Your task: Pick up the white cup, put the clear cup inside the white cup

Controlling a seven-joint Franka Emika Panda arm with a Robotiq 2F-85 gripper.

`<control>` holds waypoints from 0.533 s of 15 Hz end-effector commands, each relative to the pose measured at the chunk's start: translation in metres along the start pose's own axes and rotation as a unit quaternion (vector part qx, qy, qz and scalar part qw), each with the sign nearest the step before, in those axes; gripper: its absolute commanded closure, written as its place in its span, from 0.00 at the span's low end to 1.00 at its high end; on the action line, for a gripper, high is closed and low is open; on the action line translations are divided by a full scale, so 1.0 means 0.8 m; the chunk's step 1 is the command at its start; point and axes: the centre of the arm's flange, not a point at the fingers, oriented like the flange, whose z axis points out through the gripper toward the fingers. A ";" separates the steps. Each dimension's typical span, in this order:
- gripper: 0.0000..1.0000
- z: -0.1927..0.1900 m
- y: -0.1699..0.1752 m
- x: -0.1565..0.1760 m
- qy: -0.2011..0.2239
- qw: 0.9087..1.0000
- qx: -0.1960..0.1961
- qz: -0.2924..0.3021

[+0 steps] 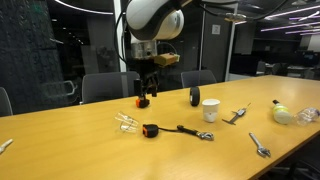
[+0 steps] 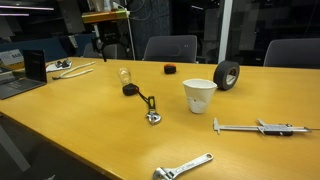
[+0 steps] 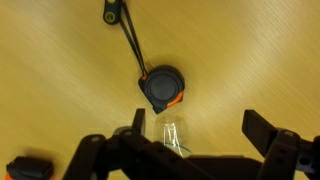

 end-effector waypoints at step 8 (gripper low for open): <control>0.00 0.040 0.034 0.056 0.118 0.986 0.032 -0.112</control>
